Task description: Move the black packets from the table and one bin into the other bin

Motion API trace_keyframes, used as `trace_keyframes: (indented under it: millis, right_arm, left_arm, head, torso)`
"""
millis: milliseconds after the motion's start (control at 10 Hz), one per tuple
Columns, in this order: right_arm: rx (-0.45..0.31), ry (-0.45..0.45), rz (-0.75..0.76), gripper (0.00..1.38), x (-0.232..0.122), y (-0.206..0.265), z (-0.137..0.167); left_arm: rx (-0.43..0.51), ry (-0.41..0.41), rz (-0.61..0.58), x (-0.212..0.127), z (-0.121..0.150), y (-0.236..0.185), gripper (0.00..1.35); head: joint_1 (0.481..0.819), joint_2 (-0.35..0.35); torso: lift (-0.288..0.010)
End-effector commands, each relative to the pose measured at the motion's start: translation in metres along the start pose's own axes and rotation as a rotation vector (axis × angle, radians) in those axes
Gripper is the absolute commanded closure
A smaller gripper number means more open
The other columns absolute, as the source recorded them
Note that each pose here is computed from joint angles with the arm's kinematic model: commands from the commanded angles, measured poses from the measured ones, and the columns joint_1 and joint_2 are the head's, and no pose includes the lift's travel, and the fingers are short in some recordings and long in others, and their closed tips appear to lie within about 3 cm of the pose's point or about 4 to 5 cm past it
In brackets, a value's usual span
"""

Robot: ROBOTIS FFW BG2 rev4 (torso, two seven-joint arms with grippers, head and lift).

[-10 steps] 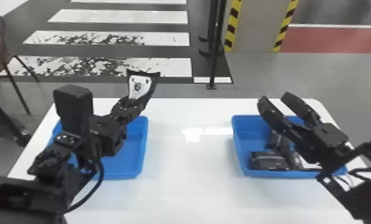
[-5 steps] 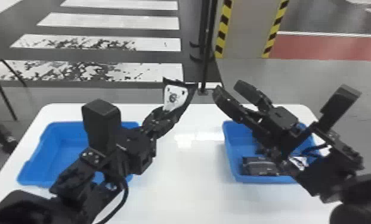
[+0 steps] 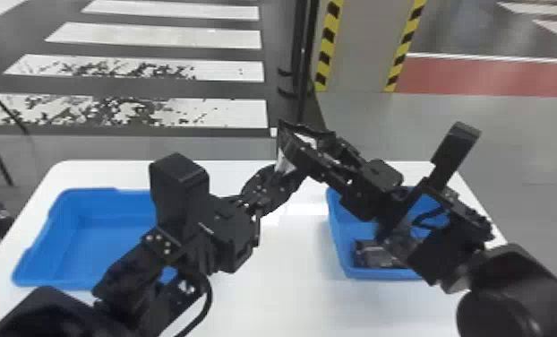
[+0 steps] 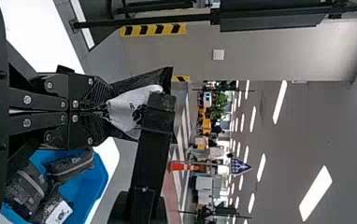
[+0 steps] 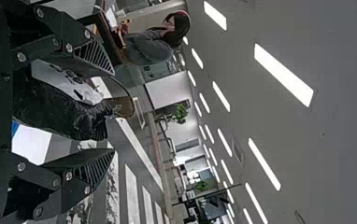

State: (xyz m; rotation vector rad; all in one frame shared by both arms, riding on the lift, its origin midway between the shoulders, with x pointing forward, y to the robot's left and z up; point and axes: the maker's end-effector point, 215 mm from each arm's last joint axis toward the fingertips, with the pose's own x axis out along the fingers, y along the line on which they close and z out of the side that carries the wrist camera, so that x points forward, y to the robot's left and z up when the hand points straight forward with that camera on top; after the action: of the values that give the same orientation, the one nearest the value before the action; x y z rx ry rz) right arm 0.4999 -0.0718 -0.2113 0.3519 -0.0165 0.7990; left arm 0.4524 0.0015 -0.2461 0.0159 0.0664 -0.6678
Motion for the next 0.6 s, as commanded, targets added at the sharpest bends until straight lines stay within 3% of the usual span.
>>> trace_keyframes:
  millis: [0, 100, 500]
  right_arm:
    - [0.014, 0.031, 0.011, 1.07, 0.003, 0.003, -0.01]
    - [0.013, 0.035, 0.018, 1.14, 0.004, 0.007, -0.01]
    - [0.009, -0.032, 0.013, 1.16, 0.001, 0.006, 0.004]
  left_arm:
    - [0.0, -0.003, 0.002, 0.0, 0.001, 0.001, 1.22]
    - [-0.001, -0.001, 0.002, 0.0, 0.0, 0.001, 1.22]
    - [-0.029, 0.006, -0.002, -0.001, -0.008, 0.002, 1.18]
  head:
    - [0.657, -0.083]
    - [0.662, -0.076]
    - [0.662, -0.072]
  torso:
    - [-0.11]
    - [-0.11]
    - [-0.11]
